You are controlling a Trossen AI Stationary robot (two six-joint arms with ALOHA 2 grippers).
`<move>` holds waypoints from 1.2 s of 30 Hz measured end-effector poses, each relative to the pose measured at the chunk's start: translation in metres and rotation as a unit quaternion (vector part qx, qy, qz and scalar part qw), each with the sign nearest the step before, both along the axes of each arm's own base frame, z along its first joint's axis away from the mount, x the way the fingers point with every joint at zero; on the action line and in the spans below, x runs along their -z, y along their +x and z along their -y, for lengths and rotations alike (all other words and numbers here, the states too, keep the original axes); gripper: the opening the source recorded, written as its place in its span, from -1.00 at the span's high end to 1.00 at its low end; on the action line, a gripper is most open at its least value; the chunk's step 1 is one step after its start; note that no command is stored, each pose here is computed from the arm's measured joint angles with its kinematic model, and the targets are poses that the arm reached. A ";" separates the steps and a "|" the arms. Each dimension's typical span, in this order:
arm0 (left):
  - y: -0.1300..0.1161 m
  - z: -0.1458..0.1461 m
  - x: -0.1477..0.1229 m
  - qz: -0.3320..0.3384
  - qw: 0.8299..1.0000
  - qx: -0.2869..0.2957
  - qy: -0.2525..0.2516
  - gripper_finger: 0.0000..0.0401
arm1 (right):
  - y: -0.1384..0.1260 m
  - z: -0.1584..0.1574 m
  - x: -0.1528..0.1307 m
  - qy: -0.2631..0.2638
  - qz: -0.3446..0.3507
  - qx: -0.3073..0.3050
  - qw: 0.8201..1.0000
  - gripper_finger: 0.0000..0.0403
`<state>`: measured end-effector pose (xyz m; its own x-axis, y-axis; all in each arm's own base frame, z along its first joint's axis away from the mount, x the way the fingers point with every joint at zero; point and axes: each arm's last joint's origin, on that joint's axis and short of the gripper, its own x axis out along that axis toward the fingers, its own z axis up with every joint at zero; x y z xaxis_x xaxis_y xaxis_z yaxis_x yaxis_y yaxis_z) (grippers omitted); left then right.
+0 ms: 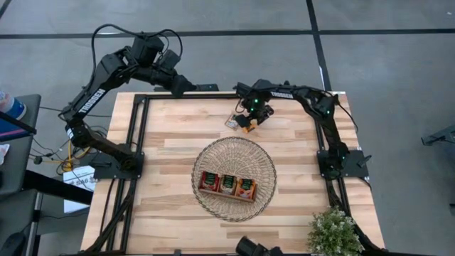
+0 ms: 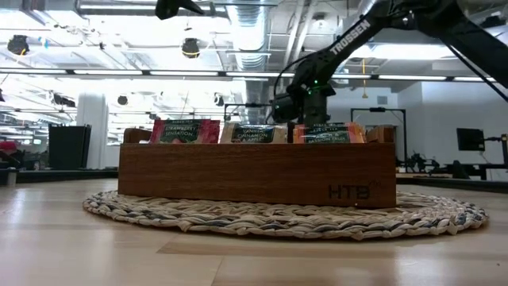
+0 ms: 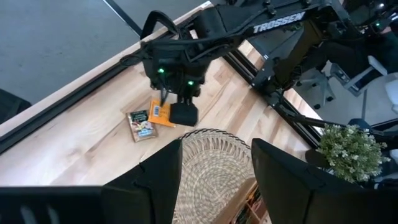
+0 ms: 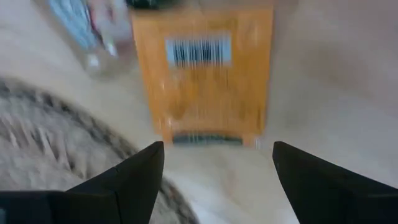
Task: Pick & Place Tea
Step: Put the orange tea bag into the right section of the wooden organizer
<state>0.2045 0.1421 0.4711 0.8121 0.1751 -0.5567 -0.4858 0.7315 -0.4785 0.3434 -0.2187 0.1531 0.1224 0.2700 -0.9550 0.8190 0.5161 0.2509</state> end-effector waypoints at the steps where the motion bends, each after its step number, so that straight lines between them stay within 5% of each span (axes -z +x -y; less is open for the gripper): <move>1: 0.000 0.000 0.000 0.000 1.000 0.001 -0.001 0.08 | 0.001 0.002 0.002 -0.003 0.003 0.001 1.000 -0.45; 16: -0.001 0.001 0.001 -0.004 1.000 -0.001 -0.008 0.08 | -0.001 0.007 0.016 0.017 -0.012 -0.004 1.000 -0.36; 27: 0.000 0.001 0.001 -0.003 1.000 -0.004 -0.014 0.08 | -0.003 0.006 0.017 0.009 -0.029 -0.020 0.999 0.35; 32: 0.000 0.001 0.001 -0.003 1.000 -0.004 -0.014 0.08 | 0.005 0.000 -0.006 -0.036 -0.019 -0.085 0.996 0.45; 36: 0.000 0.001 0.001 -0.003 1.000 -0.005 -0.016 0.08 | 0.009 0.004 -0.030 -0.067 0.011 -0.104 0.992 0.34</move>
